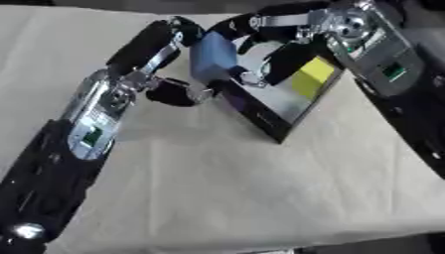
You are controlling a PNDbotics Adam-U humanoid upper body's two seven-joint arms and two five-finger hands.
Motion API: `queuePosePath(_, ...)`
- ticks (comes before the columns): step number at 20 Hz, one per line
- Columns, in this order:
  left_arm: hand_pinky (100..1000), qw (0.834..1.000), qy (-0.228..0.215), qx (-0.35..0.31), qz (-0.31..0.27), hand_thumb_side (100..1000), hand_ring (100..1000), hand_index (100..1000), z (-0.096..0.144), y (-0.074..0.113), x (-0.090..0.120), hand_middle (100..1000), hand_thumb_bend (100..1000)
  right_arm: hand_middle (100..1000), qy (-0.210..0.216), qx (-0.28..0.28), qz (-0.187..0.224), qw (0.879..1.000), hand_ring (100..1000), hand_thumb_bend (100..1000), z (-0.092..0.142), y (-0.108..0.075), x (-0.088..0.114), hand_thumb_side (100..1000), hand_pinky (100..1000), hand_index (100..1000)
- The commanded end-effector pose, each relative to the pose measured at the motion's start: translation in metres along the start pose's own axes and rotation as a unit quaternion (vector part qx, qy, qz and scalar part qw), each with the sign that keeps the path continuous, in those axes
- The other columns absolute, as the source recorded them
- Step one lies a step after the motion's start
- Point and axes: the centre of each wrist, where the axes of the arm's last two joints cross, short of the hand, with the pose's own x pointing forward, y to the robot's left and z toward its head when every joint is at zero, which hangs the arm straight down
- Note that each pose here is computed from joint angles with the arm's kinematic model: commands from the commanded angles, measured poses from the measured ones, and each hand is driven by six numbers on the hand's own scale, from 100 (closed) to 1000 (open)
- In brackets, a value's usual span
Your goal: Pick up the objects with one hand, pass them to the other hand, and then place them into the box on the other side of the table.
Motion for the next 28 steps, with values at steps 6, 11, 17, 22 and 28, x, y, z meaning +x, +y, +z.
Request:
queuePosePath(6, 659, 0.999, -0.042, 0.021, 0.006, 305, 587, 452, -0.0074, 0.0115, 0.0162, 457, 100, 973, 0.009, -0.008, 0.019, 1.000, 1000, 135, 0.0027, -0.0083, 0.0023, 261, 887, 1000)
queuePosePath(11, 659, 0.999, -0.046, 0.016, 0.006, 309, 587, 452, -0.0074, 0.0105, 0.0170, 457, 100, 972, 0.010, -0.013, 0.015, 1.000, 1000, 118, 0.0025, -0.0082, 0.0016, 277, 884, 1000)
queuePosePath(17, 658, 0.999, -0.047, 0.014, 0.010, 315, 586, 454, -0.0073, 0.0099, 0.0172, 456, 100, 958, 0.014, -0.018, 0.010, 1.000, 1000, 100, 0.0024, -0.0085, 0.0006, 314, 876, 1000)
queuePosePath(22, 656, 0.999, -0.042, 0.015, 0.017, 335, 582, 455, -0.0072, 0.0093, 0.0162, 452, 100, 960, 0.017, -0.020, 0.013, 1.000, 1000, 113, 0.0020, -0.0086, 0.0019, 302, 880, 1000)
queuePosePath(28, 655, 0.999, -0.046, 0.019, 0.022, 336, 582, 455, -0.0074, 0.0103, 0.0173, 450, 100, 960, 0.018, -0.015, 0.024, 0.999, 1000, 127, 0.0019, -0.0089, 0.0021, 293, 882, 1000)
